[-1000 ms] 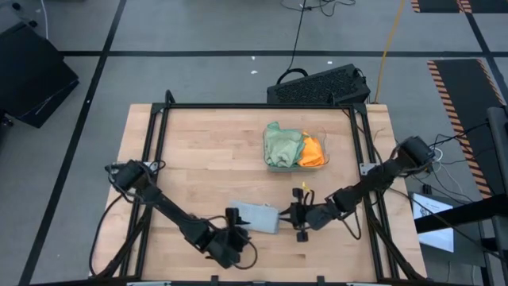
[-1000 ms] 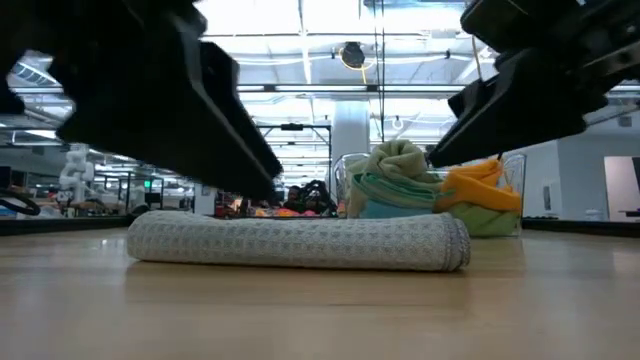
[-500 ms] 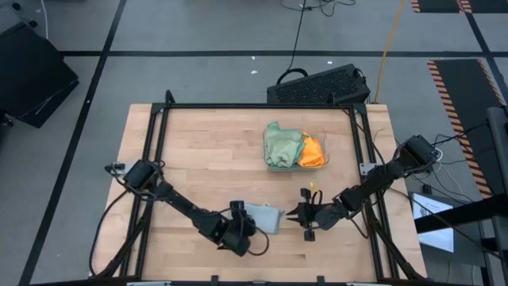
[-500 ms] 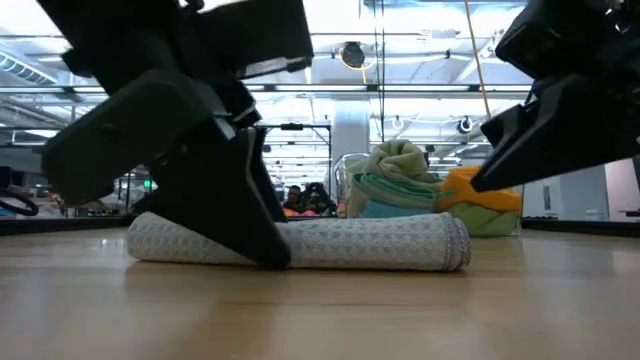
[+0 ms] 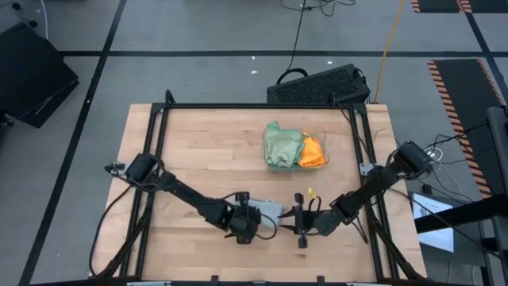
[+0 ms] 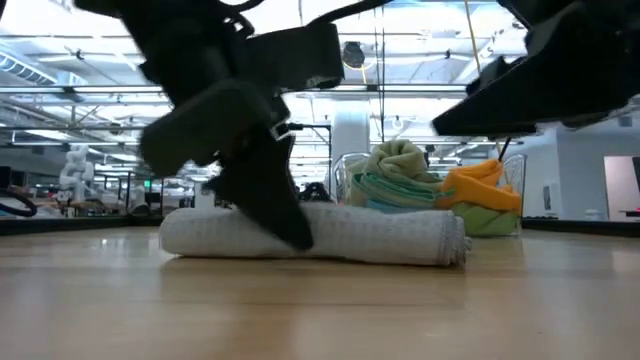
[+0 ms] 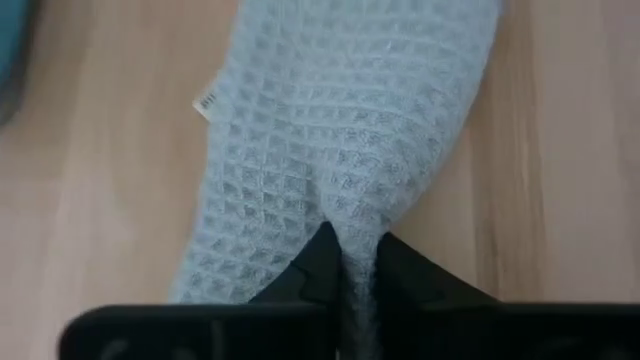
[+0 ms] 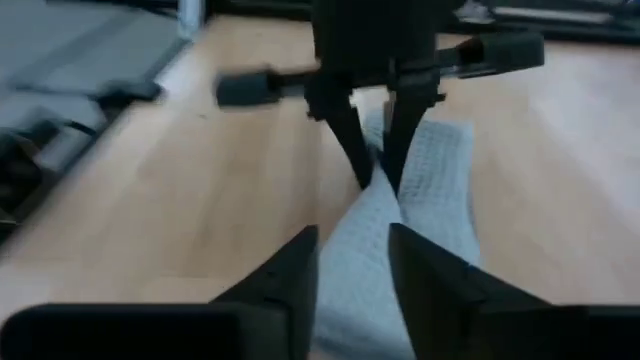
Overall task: Fold microfiber towels
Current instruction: Put the folded gray microfiber cloth into the transparent bin
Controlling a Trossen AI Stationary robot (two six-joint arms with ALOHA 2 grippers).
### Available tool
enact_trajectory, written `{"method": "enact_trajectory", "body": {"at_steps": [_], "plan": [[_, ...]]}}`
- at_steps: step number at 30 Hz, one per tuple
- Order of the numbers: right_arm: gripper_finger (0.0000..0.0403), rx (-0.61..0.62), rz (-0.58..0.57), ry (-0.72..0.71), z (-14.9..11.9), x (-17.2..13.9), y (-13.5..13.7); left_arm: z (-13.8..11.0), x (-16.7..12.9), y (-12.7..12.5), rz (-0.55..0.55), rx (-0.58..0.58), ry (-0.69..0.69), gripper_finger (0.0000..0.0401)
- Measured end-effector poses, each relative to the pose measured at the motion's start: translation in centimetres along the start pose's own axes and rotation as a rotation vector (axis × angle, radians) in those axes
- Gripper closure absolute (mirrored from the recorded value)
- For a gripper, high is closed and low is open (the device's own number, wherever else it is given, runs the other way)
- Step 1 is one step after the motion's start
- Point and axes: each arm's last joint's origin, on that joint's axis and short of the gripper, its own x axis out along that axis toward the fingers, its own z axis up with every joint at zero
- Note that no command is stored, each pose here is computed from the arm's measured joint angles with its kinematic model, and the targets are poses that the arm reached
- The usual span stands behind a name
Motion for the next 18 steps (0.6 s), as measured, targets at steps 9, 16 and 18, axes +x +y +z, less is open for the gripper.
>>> {"method": "enact_trajectory", "body": {"at_steps": [9,16,18], "plan": [[0.0149,-0.19,-0.051,0.008,0.7,1.7,1.8,2.1,-1.6,2.9,-0.121,-0.077,-0.034,0.038],[0.0102,-0.278,-0.139,0.094,-0.2,0.7,2.1,2.9,-2.5,4.0,-0.125,-0.094,-0.075,0.0367],[0.0102,-0.26,-0.13,0.088,0.2,0.3,2.2,2.9,-2.5,4.0,-0.124,-0.083,-0.074,0.0368]]}}
